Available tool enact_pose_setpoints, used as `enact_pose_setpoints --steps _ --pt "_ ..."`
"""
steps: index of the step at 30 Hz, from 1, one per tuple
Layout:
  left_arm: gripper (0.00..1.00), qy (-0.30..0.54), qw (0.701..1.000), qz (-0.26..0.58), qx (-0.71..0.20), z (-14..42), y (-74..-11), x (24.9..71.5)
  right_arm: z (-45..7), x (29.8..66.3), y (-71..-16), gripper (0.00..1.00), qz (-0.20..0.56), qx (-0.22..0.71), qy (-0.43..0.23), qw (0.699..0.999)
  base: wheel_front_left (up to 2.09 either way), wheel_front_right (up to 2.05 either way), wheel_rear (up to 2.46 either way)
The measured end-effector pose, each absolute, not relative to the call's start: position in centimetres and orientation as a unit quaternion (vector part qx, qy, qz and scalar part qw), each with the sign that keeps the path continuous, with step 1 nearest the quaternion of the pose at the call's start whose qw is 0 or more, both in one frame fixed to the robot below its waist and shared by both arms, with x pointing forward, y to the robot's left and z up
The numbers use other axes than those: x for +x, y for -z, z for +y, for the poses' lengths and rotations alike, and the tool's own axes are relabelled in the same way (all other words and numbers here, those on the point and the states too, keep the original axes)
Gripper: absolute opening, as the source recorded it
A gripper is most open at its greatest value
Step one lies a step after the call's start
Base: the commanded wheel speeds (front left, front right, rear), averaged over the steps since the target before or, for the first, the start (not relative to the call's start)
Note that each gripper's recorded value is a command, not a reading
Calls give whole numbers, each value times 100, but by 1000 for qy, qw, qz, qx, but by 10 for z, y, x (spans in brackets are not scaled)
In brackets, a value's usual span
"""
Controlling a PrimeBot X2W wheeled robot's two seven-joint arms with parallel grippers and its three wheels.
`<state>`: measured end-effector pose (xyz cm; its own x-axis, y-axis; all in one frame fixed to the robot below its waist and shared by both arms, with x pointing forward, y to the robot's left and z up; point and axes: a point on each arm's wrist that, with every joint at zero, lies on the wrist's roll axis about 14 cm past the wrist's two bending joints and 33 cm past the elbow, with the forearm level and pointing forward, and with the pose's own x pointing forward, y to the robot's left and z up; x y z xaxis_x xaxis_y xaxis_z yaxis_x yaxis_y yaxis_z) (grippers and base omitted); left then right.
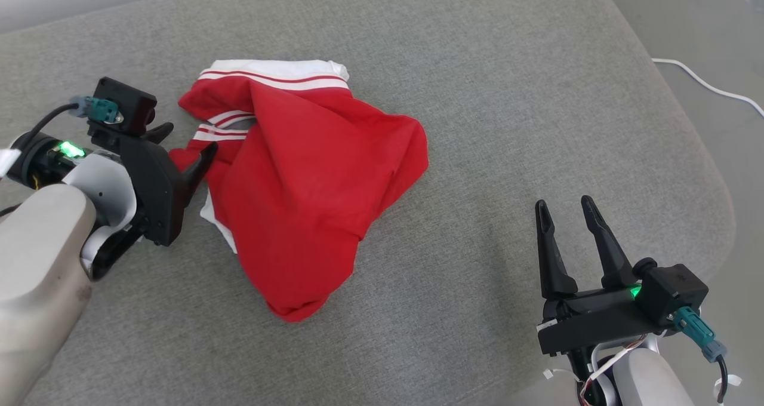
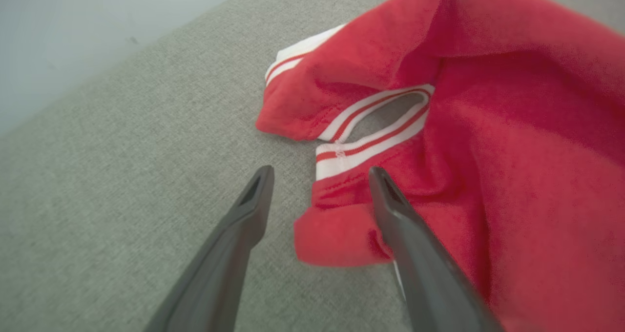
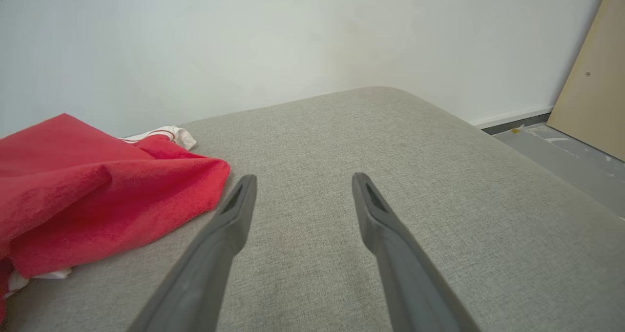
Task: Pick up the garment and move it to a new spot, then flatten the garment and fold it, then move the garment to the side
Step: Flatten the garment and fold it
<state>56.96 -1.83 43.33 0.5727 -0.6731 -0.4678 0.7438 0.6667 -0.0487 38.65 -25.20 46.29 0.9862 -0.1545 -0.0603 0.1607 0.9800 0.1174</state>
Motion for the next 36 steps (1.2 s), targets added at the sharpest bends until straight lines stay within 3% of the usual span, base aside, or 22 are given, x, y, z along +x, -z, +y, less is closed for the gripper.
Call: enact_pose_setpoints --steps 9,10,11,12,16,24,29,36 --pt "100 403 865 281 105 -25 -404 571 -261 383 -461 100 29 63 94 993 0 0 0" --pt "44 403 864 284 102 -25 -402 571 -261 382 -461 100 29 63 95 993 0 0 0" --pt "15 404 863 286 98 -26 -402 570 -263 381 -462 100 28 62 97 993 0 0 0" --pt "0 406 864 283 96 -28 -403 569 -264 381 -463 100 27 62 99 993 0 0 0" --pt "0 405 870 267 82 -26 -411 567 -268 376 -461 100 30 61 106 992 0 0 0" --pt "0 350 916 193 37 19 -449 583 -249 386 -461 100 27 59 76 995 0 0 0" --pt "0 293 949 102 52 78 -508 594 -225 394 -460 100 24 64 40 997 0 0 0" --pt "0 227 970 0 92 143 -596 588 -196 399 -460 100 23 74 -1 997 0 0 0"
